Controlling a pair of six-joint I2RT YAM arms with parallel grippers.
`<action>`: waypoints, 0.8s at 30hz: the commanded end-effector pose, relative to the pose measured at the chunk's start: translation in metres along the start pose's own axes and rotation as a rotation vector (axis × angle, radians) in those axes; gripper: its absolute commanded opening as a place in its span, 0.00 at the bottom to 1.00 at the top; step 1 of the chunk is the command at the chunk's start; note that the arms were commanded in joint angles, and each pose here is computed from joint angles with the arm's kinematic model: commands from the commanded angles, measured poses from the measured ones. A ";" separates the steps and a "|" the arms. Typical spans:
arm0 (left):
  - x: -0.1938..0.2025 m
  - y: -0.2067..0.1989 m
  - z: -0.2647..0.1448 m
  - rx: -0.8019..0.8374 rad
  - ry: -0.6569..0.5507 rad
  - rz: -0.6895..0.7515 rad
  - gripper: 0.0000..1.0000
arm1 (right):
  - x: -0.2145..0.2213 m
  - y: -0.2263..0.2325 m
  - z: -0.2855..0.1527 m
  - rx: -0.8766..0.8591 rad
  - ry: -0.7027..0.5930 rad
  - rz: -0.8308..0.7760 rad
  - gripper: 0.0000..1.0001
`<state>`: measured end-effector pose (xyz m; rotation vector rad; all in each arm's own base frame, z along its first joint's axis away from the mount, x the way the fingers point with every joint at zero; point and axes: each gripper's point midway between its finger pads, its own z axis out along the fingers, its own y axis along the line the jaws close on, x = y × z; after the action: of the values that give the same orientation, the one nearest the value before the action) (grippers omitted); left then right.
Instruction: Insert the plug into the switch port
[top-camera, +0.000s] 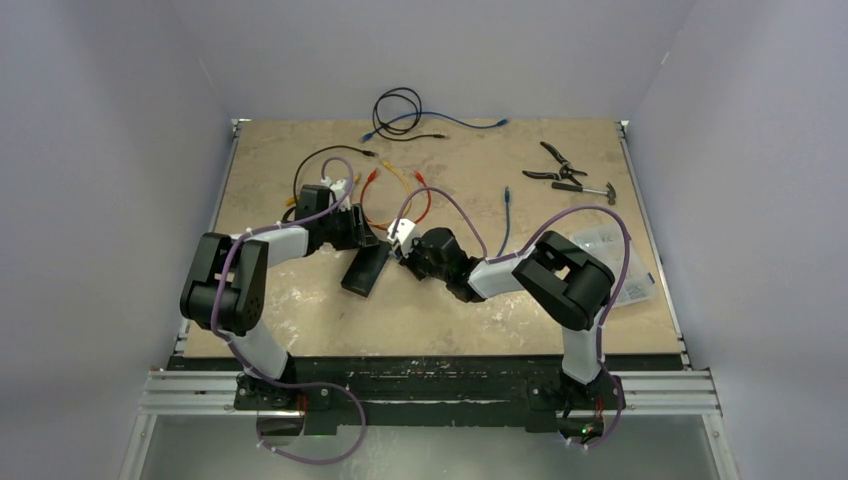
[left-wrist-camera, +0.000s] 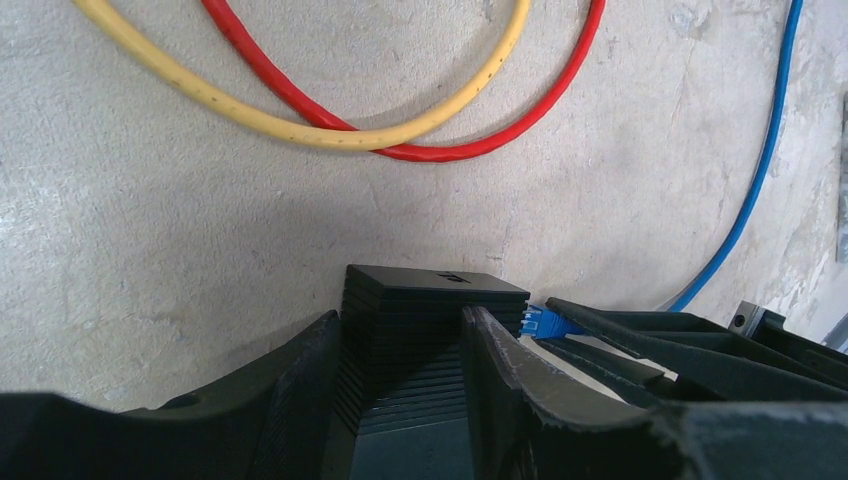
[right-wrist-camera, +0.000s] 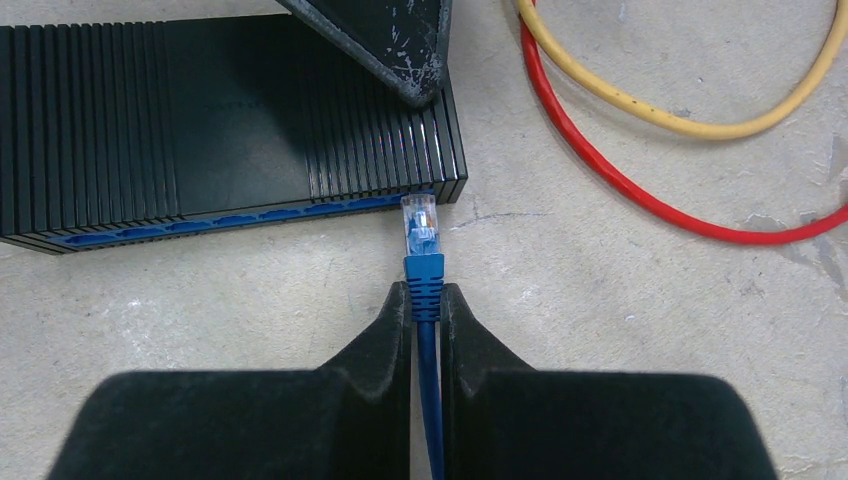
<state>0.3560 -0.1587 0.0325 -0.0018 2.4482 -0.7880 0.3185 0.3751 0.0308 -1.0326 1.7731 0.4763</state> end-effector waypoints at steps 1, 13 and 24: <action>0.027 0.006 0.007 0.000 0.092 -0.040 0.44 | -0.051 -0.002 -0.002 0.011 -0.166 -0.030 0.00; 0.038 0.009 0.008 -0.010 0.136 -0.078 0.43 | -0.055 0.012 0.002 -0.030 -0.177 -0.100 0.00; 0.042 0.008 0.009 0.002 0.152 -0.081 0.42 | -0.060 0.010 0.003 -0.004 -0.194 -0.088 0.00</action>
<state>0.3571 -0.1610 0.0312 -0.0005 2.4497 -0.8350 0.3166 0.3788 0.0336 -1.0823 1.7180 0.4302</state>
